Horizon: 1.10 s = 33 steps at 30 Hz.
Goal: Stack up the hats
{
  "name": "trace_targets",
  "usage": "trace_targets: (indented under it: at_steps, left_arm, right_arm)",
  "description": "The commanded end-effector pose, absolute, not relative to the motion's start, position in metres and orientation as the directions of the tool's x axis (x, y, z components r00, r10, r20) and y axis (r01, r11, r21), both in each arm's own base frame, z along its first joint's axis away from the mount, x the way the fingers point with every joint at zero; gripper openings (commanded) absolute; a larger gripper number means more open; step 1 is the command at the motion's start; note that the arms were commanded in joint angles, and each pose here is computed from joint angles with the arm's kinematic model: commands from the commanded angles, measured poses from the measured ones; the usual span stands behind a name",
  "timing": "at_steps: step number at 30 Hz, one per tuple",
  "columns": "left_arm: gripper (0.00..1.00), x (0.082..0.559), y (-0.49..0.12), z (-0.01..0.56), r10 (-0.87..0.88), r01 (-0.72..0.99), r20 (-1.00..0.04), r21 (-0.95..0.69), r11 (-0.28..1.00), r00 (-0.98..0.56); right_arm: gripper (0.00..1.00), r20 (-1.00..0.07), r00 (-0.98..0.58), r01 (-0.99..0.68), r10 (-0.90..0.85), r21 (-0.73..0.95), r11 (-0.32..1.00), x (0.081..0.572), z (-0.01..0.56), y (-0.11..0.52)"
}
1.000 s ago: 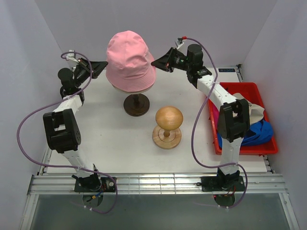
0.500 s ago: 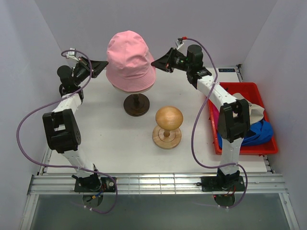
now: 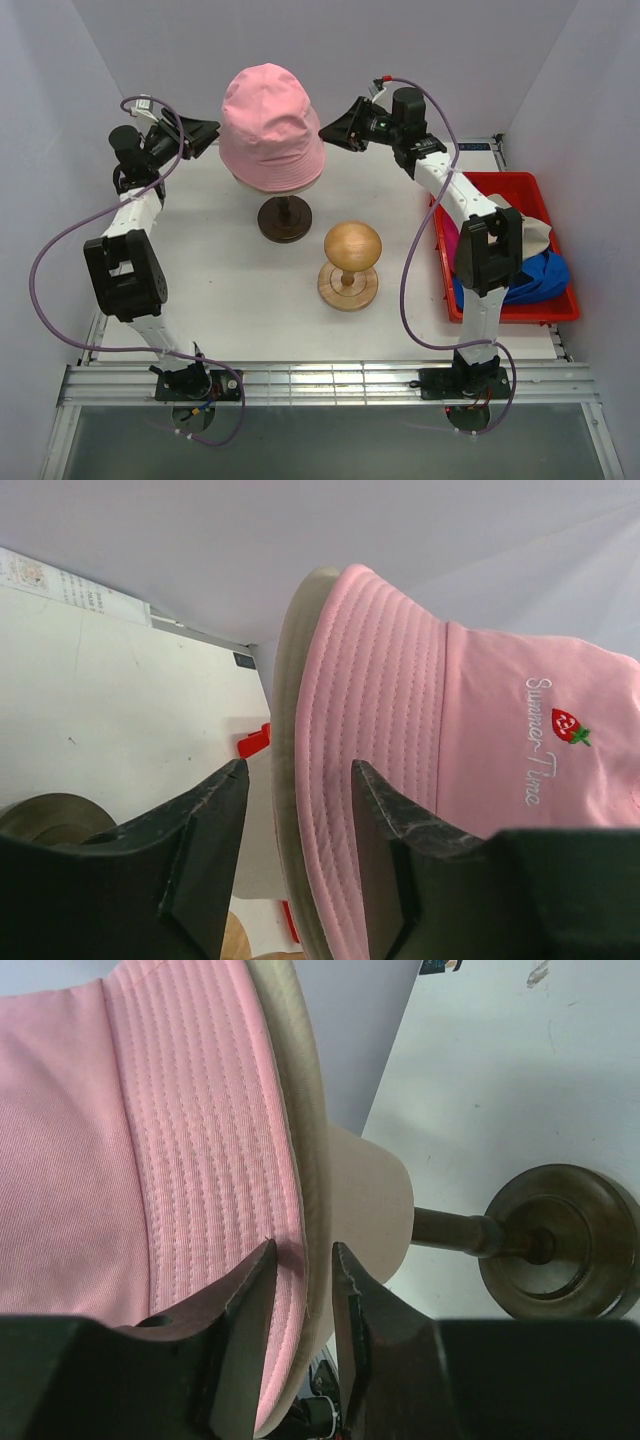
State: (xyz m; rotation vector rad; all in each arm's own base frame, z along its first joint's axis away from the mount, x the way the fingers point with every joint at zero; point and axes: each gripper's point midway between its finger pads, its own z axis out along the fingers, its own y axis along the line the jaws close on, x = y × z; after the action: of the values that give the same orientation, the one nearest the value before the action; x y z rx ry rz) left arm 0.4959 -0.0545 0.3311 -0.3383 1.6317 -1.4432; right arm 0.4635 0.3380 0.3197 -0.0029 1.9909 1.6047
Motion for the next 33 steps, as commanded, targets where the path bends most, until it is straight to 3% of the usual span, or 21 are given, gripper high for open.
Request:
trace_targets:
  at_steps: [1,7,12,17,18,20,21,24,26,33]
  left_arm:
    - [0.57,0.477,-0.05,0.378,-0.692,0.432,-0.529,-0.838,0.333,-0.492]
    - [0.61,0.469,-0.037,0.383,-0.703,0.424,-0.545,-0.828,0.366,-0.457]
    - [0.61,0.461,-0.027,0.389,-0.716,0.379,-0.55,-0.83,0.41,-0.43]
    - [0.61,0.439,-0.026,0.391,-0.722,0.339,-0.566,-0.822,0.457,-0.398]
    - [0.61,0.436,-0.026,0.388,-0.73,0.323,-0.559,-0.827,0.46,-0.393]
    - [0.61,0.423,-0.029,0.387,-0.733,0.32,-0.56,-0.827,0.463,-0.385]
    - [0.61,0.421,-0.028,0.385,-0.739,0.305,-0.554,-0.831,0.465,-0.384]
    - [0.61,0.412,-0.029,0.383,-0.746,0.28,-0.55,-0.834,0.475,-0.376]
    - [0.61,0.407,-0.03,0.383,-0.755,0.272,-0.54,-0.841,0.467,-0.373]
    - [0.6,0.397,-0.035,0.385,-0.765,0.259,-0.509,-0.86,0.44,-0.393]
  right_arm:
    - [0.36,-0.494,-0.791,-0.409,0.361,0.866,0.288,0.464,0.349,0.33]
    - [0.39,-0.528,-0.765,-0.409,0.37,0.841,0.355,0.458,0.347,0.314]
    - [0.41,-0.565,-0.744,-0.361,0.357,0.789,0.497,0.444,0.33,0.284]
    - [0.41,-0.633,-0.669,-0.226,0.389,0.672,0.705,0.419,0.326,0.208]
    - [0.41,-0.6,-0.7,-0.148,0.388,0.653,0.743,0.407,0.303,0.191]
    - [0.43,-0.636,-0.638,-0.058,0.434,0.602,0.796,0.392,0.31,0.143]
    - [0.44,-0.607,-0.662,0.01,0.439,0.58,0.815,0.378,0.289,0.126]
    - [0.55,-0.652,-0.588,0.124,0.479,0.512,0.85,0.351,0.291,0.073]
    - [0.67,-0.657,-0.582,0.219,0.479,0.441,0.87,0.329,0.275,0.042]
    - [0.75,-0.593,-0.604,0.397,0.533,0.357,0.846,0.286,0.238,-0.016]
